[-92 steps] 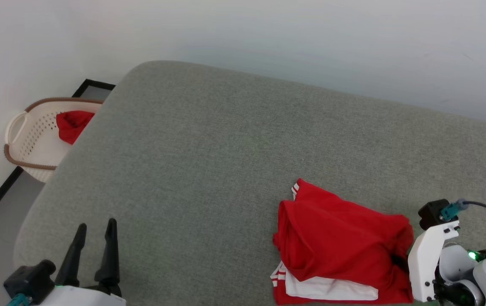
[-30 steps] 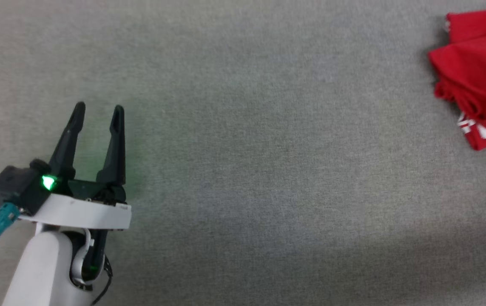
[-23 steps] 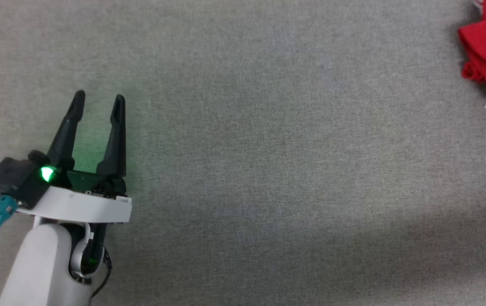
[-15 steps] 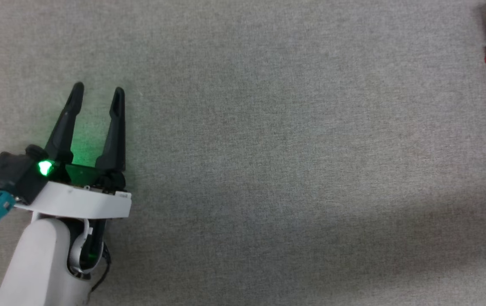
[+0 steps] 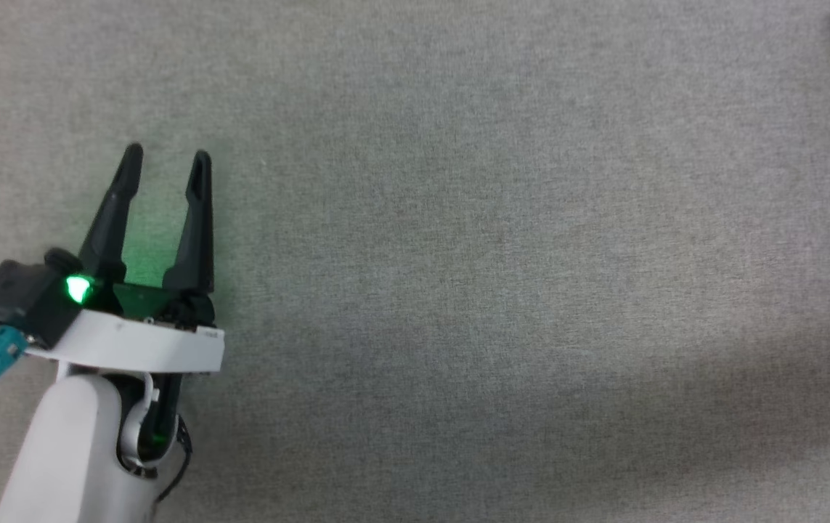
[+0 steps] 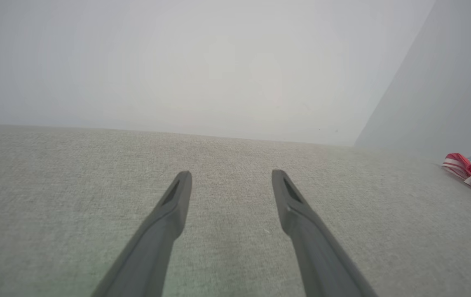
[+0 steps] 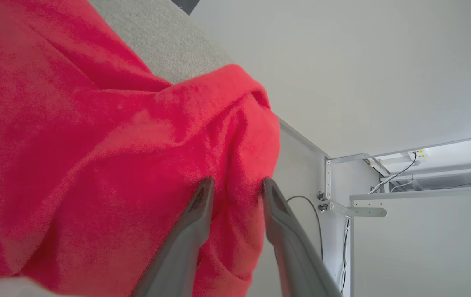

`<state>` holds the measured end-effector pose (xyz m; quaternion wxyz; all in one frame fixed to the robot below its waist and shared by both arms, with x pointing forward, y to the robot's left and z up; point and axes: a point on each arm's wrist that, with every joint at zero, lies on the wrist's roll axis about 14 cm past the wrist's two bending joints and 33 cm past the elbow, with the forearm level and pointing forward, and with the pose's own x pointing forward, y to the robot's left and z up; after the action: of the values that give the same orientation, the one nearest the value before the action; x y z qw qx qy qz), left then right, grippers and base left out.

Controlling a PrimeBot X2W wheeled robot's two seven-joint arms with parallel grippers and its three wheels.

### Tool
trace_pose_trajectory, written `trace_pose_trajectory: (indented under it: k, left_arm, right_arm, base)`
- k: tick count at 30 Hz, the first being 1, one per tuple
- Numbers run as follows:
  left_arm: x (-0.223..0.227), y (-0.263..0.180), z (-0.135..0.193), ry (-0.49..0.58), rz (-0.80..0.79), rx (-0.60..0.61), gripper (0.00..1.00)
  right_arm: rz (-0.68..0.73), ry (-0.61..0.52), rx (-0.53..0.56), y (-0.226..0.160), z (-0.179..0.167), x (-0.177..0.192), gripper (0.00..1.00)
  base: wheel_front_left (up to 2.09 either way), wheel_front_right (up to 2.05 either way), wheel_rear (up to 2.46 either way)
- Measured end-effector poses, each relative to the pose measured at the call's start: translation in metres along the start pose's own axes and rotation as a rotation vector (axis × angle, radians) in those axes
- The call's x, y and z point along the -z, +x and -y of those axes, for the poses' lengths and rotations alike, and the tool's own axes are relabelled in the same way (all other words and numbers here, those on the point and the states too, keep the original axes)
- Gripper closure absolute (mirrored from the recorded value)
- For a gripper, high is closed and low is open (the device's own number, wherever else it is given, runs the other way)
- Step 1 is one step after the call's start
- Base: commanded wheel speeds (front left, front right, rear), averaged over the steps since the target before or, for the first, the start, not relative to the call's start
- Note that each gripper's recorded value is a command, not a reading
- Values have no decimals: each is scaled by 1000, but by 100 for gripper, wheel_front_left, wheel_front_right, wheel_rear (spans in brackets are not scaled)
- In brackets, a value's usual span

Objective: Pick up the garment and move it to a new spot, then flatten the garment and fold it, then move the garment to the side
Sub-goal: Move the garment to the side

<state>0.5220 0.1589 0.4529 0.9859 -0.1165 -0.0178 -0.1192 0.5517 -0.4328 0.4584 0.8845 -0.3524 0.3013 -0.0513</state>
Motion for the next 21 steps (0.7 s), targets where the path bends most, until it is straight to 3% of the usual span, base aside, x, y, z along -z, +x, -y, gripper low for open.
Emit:
trace_pose_trajectory:
  k: [5, 11, 21]
  left_arm:
    - [-11, -12, -2, 1, 9, -23, 0]
    - [-29, -32, -6, 6, 29, -60, 0]
    - [-62, -75, -15, 31, 73, -127, 0]
  right_arm:
    - [56, 44, 15, -10, 5, -18, 0]
    - [174, 143, 8, -29, 0, -41, 0]
    - [417, 313, -57, -72, -38, -72, 0]
  base:
    - [0, 0, 0]
    - [0, 0, 0]
    - [0, 0, 0]
